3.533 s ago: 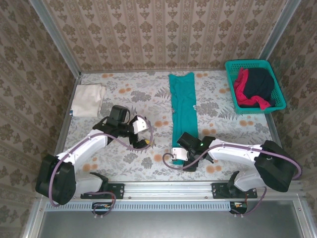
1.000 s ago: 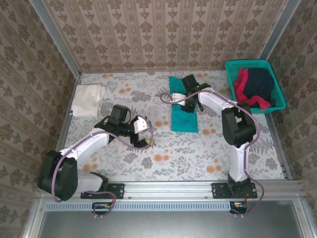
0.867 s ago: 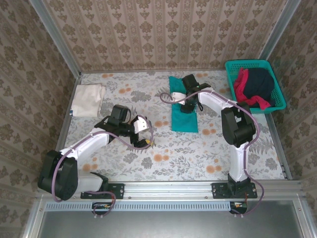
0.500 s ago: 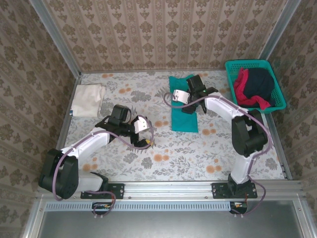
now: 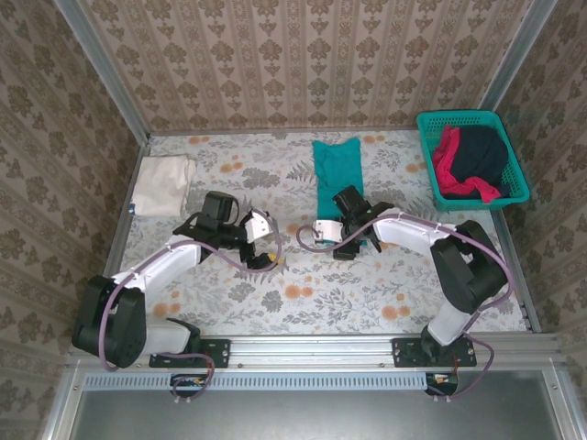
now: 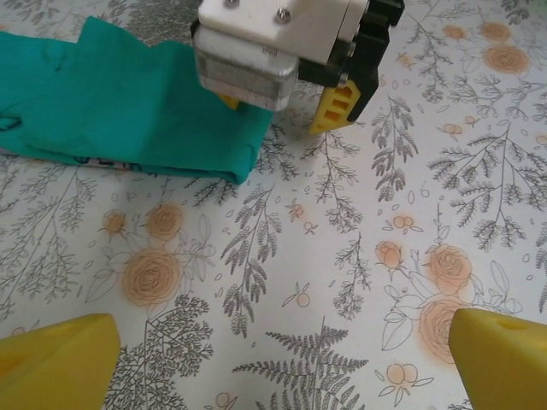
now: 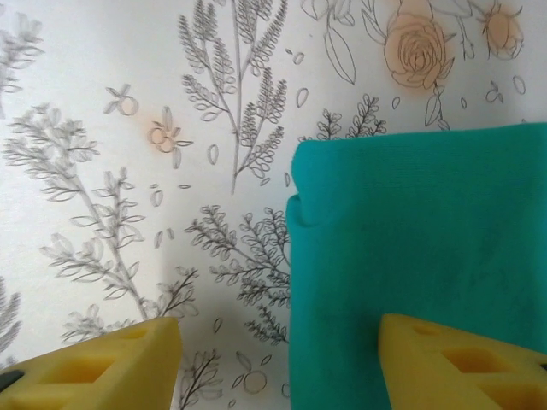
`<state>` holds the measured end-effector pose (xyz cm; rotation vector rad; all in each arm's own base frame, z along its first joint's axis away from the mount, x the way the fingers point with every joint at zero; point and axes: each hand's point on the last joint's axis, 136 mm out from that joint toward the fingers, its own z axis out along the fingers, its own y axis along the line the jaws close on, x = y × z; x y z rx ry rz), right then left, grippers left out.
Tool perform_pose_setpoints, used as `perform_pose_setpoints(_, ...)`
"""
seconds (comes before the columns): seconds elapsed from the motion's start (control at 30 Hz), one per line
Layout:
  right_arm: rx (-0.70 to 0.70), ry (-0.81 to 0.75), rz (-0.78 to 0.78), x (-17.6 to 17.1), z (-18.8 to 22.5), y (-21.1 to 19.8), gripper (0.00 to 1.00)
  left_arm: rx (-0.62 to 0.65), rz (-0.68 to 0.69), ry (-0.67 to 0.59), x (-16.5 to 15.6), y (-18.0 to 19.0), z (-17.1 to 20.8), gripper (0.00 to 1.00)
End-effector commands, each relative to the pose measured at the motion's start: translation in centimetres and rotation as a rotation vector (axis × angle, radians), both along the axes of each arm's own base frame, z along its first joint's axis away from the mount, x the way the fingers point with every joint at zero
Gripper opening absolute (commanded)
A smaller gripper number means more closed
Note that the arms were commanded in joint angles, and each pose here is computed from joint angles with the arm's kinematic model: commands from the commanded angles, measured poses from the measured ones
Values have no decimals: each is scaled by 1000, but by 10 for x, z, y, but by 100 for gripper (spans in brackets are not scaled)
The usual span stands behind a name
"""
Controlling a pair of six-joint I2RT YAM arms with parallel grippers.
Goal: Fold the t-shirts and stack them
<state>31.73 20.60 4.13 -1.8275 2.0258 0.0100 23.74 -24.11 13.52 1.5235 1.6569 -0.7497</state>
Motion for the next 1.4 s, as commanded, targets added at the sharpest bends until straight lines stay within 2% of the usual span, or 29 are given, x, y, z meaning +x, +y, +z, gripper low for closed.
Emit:
perform_pose_setpoints(0.0,-43,-40,-34,21,-10,-2,60,-31,-25,-5,-5,-1,5,100)
perform_pose_setpoints(0.2,-108,-49,-39,37,-25,-6,52,-25,-17,-6,-5,0,5,100)
perform_pose_setpoints(0.4,-142,-46,-60,35,-32,-13,17,-14,-11,-5,-4,1,3,100)
perform_pose_setpoints(0.5,-105,-44,-69,27,-25,-9,1,-11,-9,-8,-3,1,2,100)
perform_pose_setpoints(0.7,-56,33,-75,-13,-14,-5,0,-36,47,-15,9,-1,6,100)
perform_pose_setpoints(0.8,-22,48,-88,-34,-4,-5,0,-59,189,2,34,0,9,100)
perform_pose_setpoints(0.9,20,64,-97,-56,10,-4,0,-117,383,85,68,-1,13,100)
perform_pose_setpoints(1.0,71,84,-86,-77,28,0,0,-197,622,234,103,-1,10,100)
perform_pose_setpoints(1.13,111,109,-72,-102,55,-2,0,-202,913,466,139,4,-10,100)
perform_pose_setpoints(1.3,133,116,-32,-116,81,-3,0,-212,980,720,143,-40,-28,99)
perform_pose_setpoints(1.37,129,111,-17,-116,88,-3,0,-223,998,823,145,-57,-32,95)
